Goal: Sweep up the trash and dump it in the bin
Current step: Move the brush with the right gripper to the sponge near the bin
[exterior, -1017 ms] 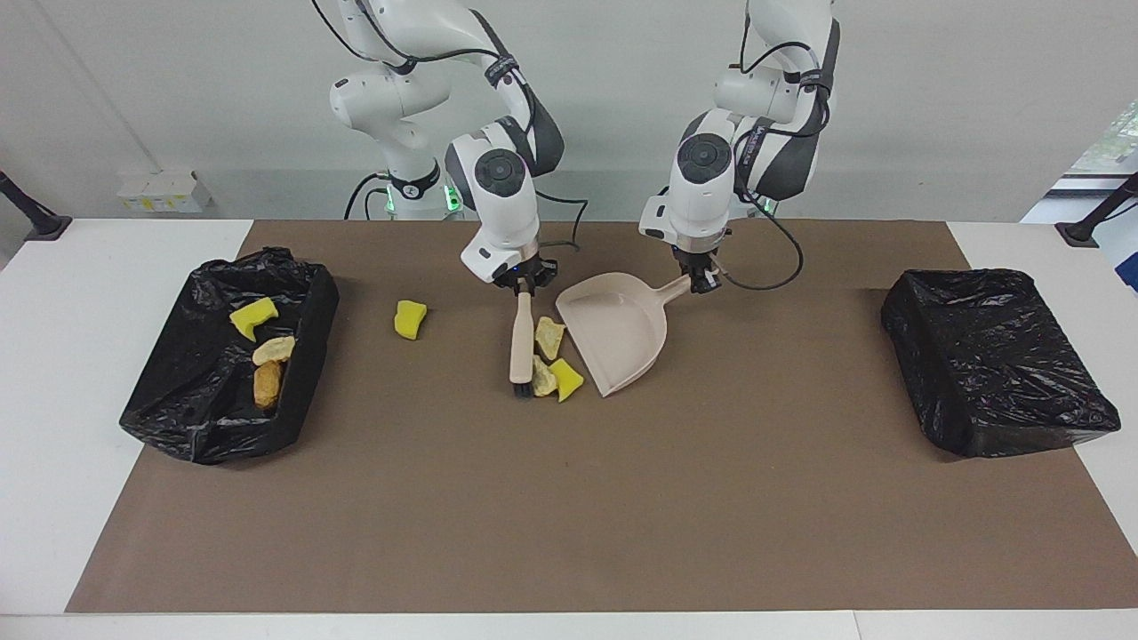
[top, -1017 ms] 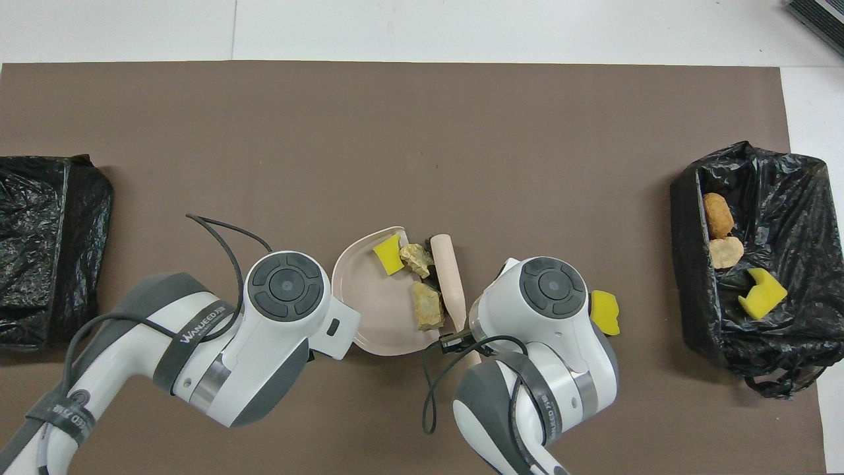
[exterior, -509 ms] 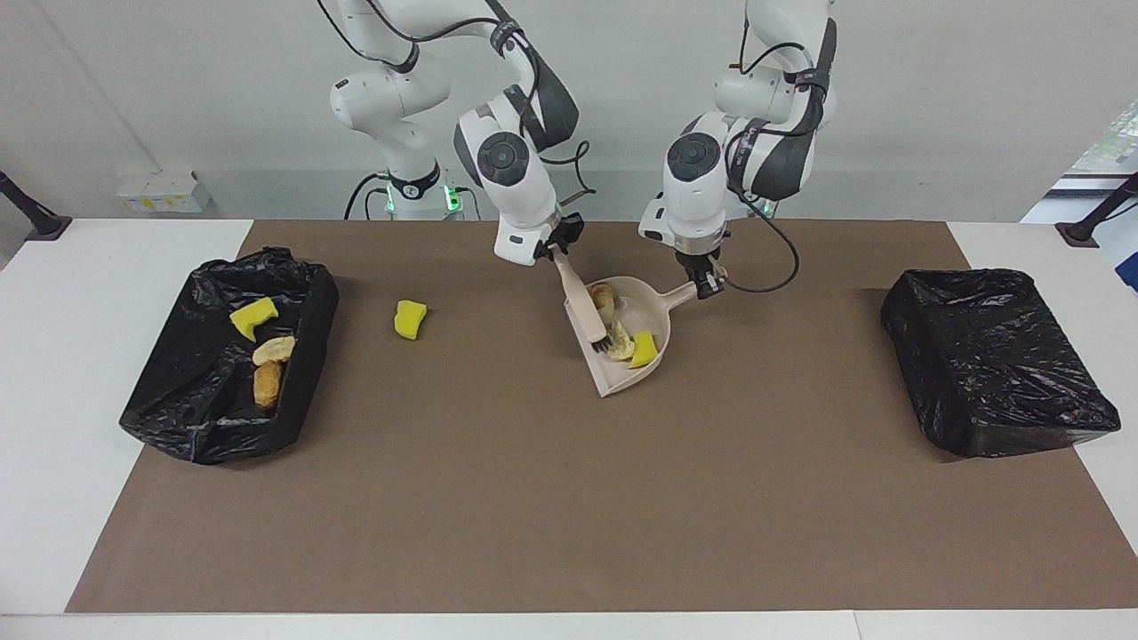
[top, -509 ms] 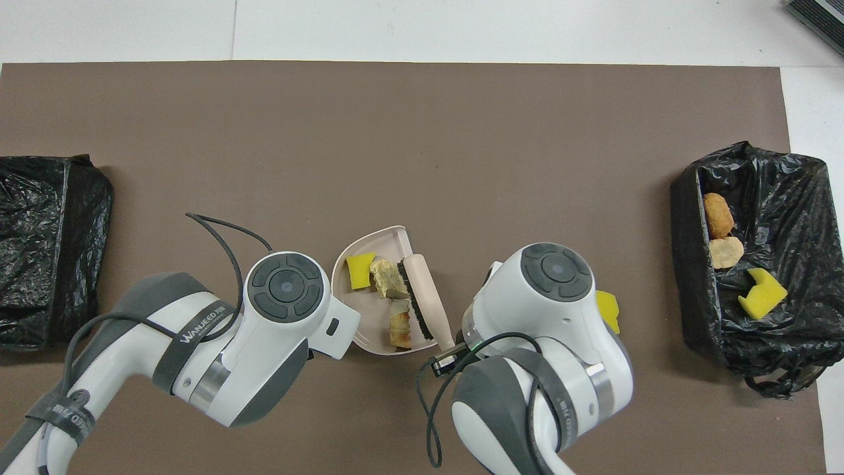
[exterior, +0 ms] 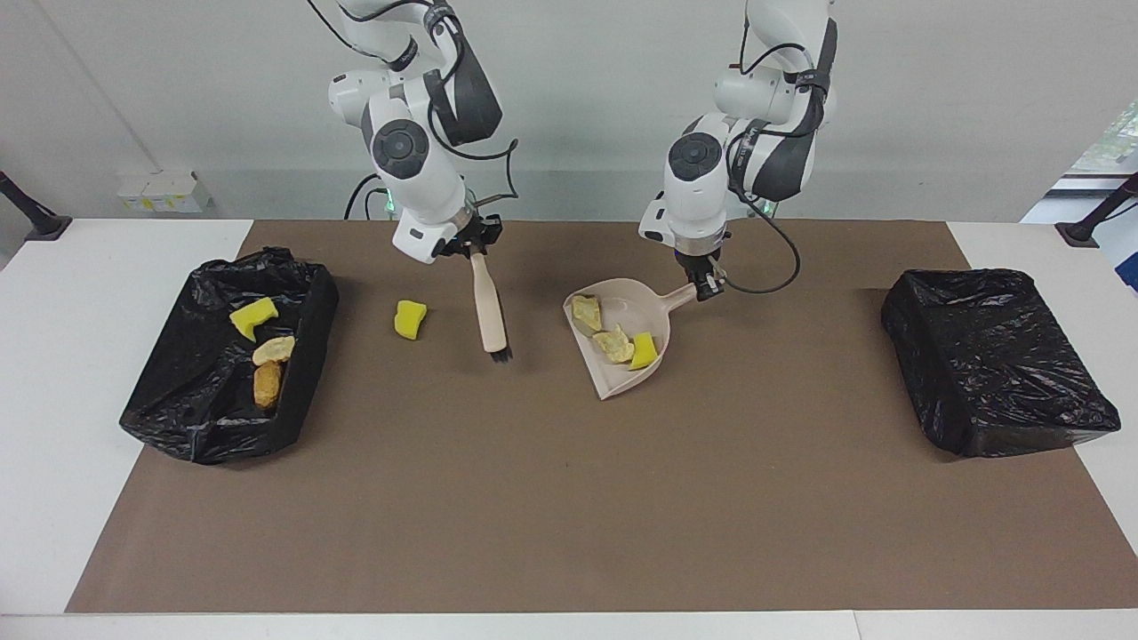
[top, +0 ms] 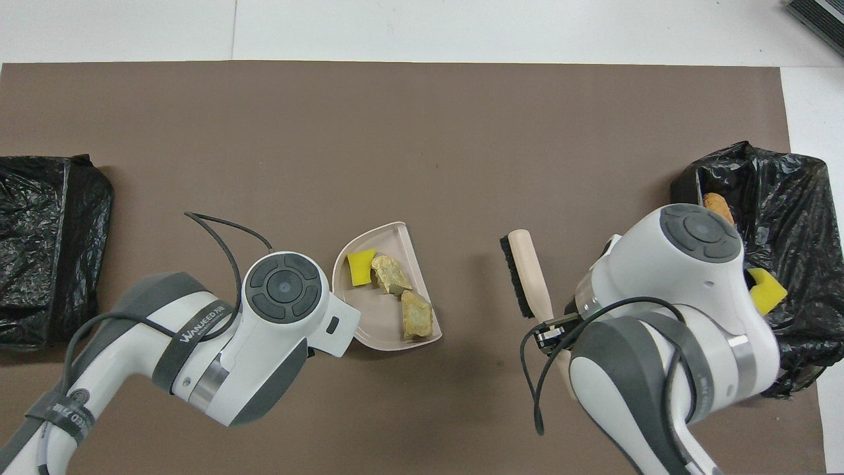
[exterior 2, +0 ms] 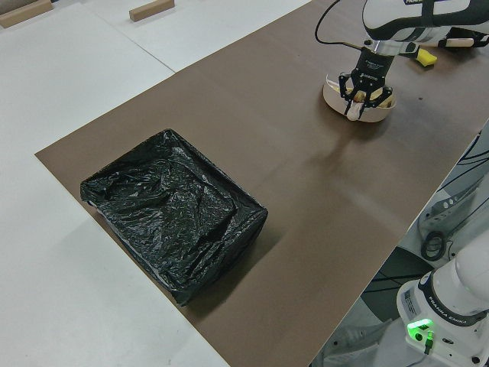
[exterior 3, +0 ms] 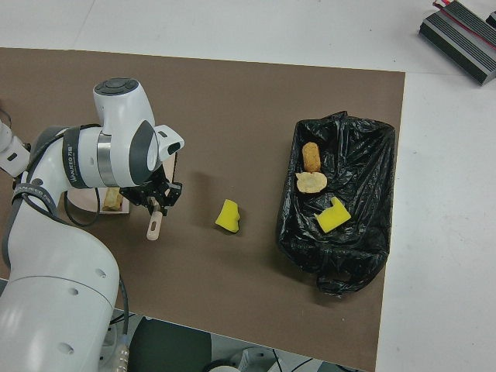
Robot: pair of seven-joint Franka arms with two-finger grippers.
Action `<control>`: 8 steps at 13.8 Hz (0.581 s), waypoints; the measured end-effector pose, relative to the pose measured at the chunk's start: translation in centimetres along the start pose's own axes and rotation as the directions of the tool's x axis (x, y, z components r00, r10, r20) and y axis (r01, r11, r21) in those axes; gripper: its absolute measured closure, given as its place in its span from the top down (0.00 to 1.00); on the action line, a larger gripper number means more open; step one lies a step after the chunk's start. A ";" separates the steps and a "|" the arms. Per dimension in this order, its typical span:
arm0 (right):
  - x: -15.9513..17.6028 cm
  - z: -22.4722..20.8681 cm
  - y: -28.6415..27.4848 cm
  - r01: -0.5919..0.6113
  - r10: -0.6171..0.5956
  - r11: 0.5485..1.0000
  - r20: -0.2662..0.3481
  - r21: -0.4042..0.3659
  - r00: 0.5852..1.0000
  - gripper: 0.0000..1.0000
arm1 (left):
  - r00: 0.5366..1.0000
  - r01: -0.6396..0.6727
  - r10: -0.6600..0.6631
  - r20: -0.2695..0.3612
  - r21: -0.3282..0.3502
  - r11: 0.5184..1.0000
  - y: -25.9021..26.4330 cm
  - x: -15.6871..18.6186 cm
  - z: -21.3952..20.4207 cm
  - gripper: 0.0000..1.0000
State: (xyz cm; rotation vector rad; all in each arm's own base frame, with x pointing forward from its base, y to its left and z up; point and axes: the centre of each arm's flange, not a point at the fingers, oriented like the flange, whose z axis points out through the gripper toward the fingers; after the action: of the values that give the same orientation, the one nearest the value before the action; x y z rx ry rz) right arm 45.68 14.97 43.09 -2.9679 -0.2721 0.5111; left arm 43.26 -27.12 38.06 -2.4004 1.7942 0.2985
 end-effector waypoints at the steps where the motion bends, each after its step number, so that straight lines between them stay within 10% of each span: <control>1: -0.6 -0.3 1.7 -0.024 0.024 0.999 -0.006 -0.022 1.000 0.27 | 1.000 0.001 -0.001 0.001 -0.001 1.000 0.0 0.0 0.0 0.32; 8: -7.7 4.3 10.5 -0.153 0.151 0.980 -0.029 -0.126 0.988 0.27 | 1.000 -0.009 0.009 -0.010 0.010 1.000 0.3 0.5 0.0 0.32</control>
State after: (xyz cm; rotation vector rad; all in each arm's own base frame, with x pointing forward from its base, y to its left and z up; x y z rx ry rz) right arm 38.68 3.57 40.01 -3.1334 -0.0788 0.4984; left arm 43.13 -27.68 38.00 -2.3924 1.8064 0.2774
